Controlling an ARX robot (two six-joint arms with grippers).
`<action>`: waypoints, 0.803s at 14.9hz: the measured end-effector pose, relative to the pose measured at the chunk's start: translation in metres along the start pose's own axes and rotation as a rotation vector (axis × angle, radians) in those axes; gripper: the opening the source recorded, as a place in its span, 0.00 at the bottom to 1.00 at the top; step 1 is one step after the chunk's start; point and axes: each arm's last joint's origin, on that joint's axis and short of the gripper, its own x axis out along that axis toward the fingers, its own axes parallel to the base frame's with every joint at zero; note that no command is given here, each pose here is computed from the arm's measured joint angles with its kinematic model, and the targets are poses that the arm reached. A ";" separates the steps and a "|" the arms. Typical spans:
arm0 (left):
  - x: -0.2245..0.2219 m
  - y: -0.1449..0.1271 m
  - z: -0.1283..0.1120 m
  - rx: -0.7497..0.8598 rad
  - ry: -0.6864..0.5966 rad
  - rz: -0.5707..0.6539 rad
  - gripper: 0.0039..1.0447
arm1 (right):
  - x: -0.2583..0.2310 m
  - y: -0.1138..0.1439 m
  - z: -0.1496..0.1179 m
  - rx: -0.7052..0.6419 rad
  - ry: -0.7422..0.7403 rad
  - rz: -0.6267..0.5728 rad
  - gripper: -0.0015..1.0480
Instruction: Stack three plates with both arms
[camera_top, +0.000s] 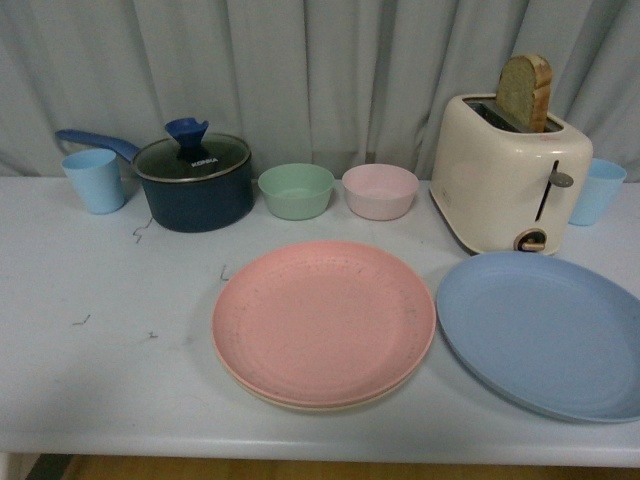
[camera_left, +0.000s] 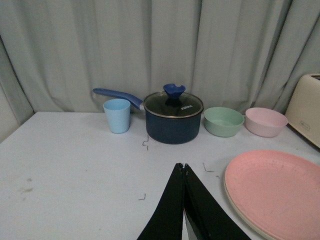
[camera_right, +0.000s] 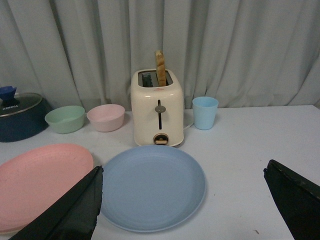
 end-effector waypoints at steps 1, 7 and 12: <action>-0.002 0.000 0.000 0.000 -0.001 0.000 0.01 | 0.000 0.000 0.000 0.000 0.000 0.000 0.94; -0.013 0.000 0.001 0.000 -0.002 0.000 0.01 | 0.000 0.000 0.000 0.000 0.000 0.000 0.94; -0.019 0.000 0.001 0.000 -0.005 0.000 0.01 | 0.000 0.000 0.000 0.000 0.000 0.000 0.94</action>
